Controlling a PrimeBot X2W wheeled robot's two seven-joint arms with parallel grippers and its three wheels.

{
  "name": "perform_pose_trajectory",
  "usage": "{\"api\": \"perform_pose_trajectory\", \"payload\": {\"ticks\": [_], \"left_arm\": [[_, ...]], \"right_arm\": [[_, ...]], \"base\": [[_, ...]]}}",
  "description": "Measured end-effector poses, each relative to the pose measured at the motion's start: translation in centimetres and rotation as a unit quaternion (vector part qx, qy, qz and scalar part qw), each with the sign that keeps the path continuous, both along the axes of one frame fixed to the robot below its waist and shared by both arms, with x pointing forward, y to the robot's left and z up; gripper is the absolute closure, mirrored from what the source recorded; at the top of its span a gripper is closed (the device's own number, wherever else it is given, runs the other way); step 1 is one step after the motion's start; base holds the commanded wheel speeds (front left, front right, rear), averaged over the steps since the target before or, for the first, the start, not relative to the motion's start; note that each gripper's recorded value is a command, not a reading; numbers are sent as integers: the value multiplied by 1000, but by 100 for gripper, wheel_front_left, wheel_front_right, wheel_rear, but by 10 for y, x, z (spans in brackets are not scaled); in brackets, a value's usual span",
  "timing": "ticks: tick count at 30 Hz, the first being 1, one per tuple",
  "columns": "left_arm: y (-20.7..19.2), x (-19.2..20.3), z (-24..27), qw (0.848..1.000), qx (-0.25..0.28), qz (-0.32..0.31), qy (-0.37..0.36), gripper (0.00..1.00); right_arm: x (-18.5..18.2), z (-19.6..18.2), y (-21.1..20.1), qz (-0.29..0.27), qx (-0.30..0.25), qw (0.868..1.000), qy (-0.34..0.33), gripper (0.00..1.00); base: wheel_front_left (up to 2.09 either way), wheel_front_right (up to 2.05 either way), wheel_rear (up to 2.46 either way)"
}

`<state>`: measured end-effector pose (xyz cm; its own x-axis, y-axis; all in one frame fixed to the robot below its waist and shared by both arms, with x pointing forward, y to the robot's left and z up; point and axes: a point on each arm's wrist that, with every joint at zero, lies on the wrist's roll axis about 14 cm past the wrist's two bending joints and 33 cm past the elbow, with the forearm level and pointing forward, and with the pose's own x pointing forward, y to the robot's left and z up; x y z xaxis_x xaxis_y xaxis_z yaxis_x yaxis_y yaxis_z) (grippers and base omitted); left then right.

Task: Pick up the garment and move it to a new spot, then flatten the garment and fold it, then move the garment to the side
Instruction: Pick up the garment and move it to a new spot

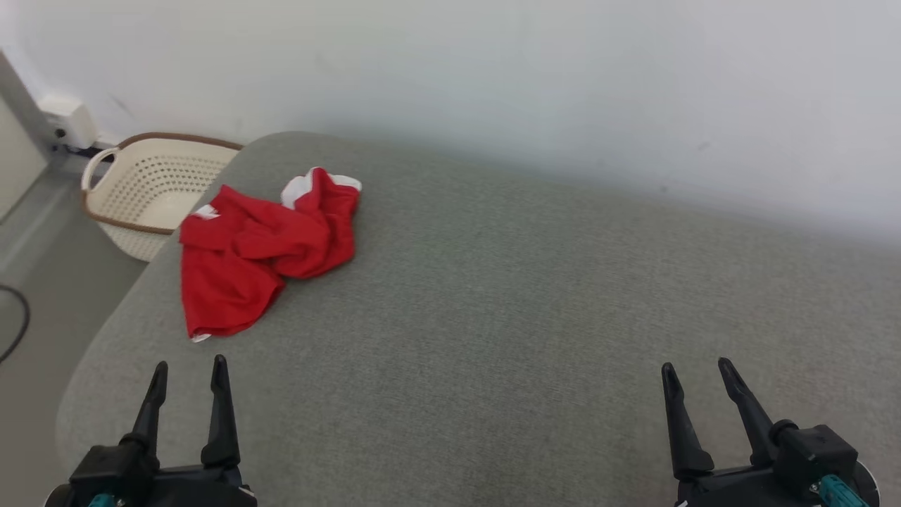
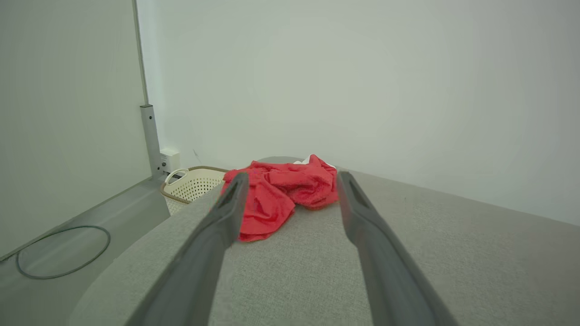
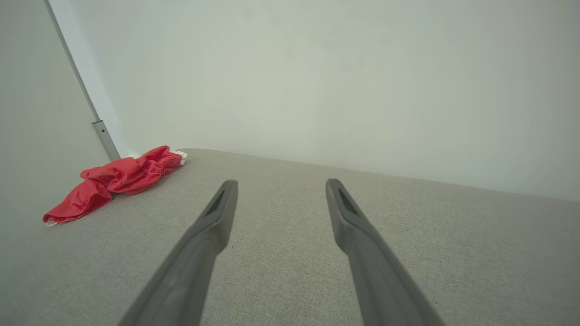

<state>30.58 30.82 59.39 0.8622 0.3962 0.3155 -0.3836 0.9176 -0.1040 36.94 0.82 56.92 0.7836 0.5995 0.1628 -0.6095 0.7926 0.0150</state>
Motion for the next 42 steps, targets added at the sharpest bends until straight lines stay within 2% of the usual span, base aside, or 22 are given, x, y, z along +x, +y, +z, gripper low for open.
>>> {"api": "perform_pose_trajectory", "payload": {"ticks": [6, 11, 25, 29, 36, 42], "left_arm": [[27, -36, -6, 998, -7, 56, 5, 0], [36, -51, -5, 997, -5, 77, 2, 0], [34, -46, -6, 997, 6, 71, 9, 0], [41, -39, 12, 997, 32, 73, -5, 0], [64, -10, 75, 990, 100, 82, -51, 0], [83, 34, 84, 991, 101, 79, -32, 0]], "right_arm": [[-4, -4, 34, 51, -3, 999, 7, 0], [-8, -5, 49, 74, -3, 997, 9, 0], [-8, -6, 46, 68, 0, 998, 13, 0], [-8, -8, 44, 66, -1, 998, 18, 0], [0, -10, 34, 49, 3, 999, 23, 0], [12, -15, 20, 31, -4, 999, 25, 0]], "base": [[0, 0, 0], [0, 0, 0], [0, 0, 0], [0, 0, 0], [0, 0, 0], [0, 0, 0]]}}
